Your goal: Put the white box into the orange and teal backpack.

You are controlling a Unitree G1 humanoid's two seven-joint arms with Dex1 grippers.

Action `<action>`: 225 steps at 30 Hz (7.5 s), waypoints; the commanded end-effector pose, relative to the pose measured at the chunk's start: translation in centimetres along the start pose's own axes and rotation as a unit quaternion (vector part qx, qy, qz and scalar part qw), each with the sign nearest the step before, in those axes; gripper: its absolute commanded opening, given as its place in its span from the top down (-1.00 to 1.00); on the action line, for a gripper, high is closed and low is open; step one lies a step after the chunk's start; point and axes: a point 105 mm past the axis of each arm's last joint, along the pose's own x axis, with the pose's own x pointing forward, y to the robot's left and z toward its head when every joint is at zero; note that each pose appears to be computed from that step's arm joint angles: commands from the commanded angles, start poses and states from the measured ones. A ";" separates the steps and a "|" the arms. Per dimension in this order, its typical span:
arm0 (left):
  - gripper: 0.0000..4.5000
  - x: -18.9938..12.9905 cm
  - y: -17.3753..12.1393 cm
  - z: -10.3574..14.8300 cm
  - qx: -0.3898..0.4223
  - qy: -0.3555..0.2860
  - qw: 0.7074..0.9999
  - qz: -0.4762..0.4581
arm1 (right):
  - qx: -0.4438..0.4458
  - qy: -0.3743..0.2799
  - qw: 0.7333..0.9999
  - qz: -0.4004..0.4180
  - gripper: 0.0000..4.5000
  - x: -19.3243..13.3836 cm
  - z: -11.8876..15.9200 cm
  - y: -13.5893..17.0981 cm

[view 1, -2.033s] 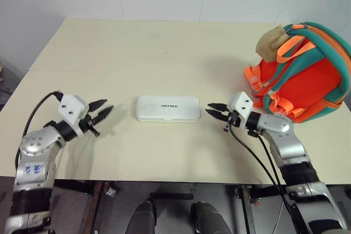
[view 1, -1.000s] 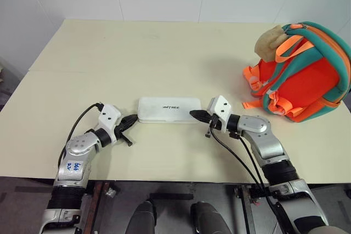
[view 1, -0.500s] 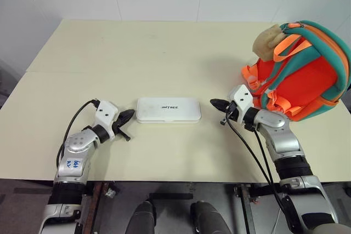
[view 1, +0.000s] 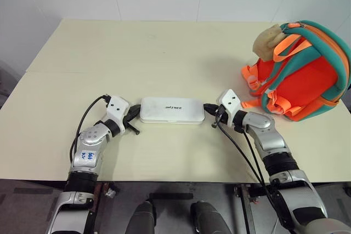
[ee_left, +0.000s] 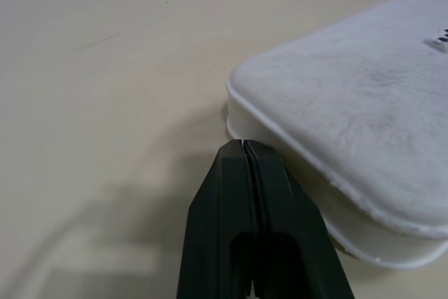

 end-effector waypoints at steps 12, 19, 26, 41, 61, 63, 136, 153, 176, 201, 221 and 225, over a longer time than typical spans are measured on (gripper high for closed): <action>0.98 -0.6 -7.0 1.4 -0.033 -0.019 0.992 -0.116 | -0.005 0.004 0.999 0.040 1.00 -4.2 1.3 1.6; 0.98 -1.2 -8.2 1.1 -0.045 -0.008 0.991 -0.123 | 0.014 0.031 0.998 0.046 1.00 -7.9 0.6 1.8; 0.98 -1.2 -8.1 1.5 -0.050 -0.004 0.991 -0.125 | 0.031 0.044 0.998 0.035 1.00 -8.5 -0.4 1.0; -0.66 -5.0 -3.1 1.0 -0.089 0.110 0.973 -0.181 | 0.062 0.057 0.996 0.011 -1.00 -11.9 3.4 -3.6; -0.99 -2.6 -6.3 1.7 -0.409 0.225 0.843 -0.266 | 0.318 0.207 0.922 0.076 -1.00 -11.0 2.1 0.8; -0.99 -2.1 -6.6 1.5 -0.425 0.224 0.836 -0.264 | 0.317 0.209 0.922 0.079 -1.00 -10.5 1.8 1.0; 0.43 -4.2 -7.7 4.8 -0.527 0.199 0.748 -0.352 | 0.150 -0.025 0.938 -0.313 -1.00 -18.1 7.4 -10.5; 0.43 -4.0 -7.4 5.3 -0.522 0.166 0.767 -0.334 | 0.221 -0.063 0.916 -0.328 -0.48 -10.4 4.0 -14.4; 0.43 -4.1 3.1 4.9 -0.476 0.053 0.862 -0.167 | 0.302 -0.186 0.911 0.210 0.99 -9.6 16.7 0.6; 0.43 -10.2 1.9 14.4 -0.298 -0.191 0.888 -0.293 | 0.374 0.042 0.870 0.317 0.99 -14.9 10.6 5.3; 0.43 -11.9 -0.5 16.2 -0.143 -0.081 0.909 -0.384 | 0.354 0.043 0.873 0.333 0.99 -12.1 9.0 4.8; 0.43 -10.3 1.0 16.7 -0.088 -0.113 0.926 -0.350 | 0.352 0.039 0.873 0.335 0.99 -12.0 9.1 4.9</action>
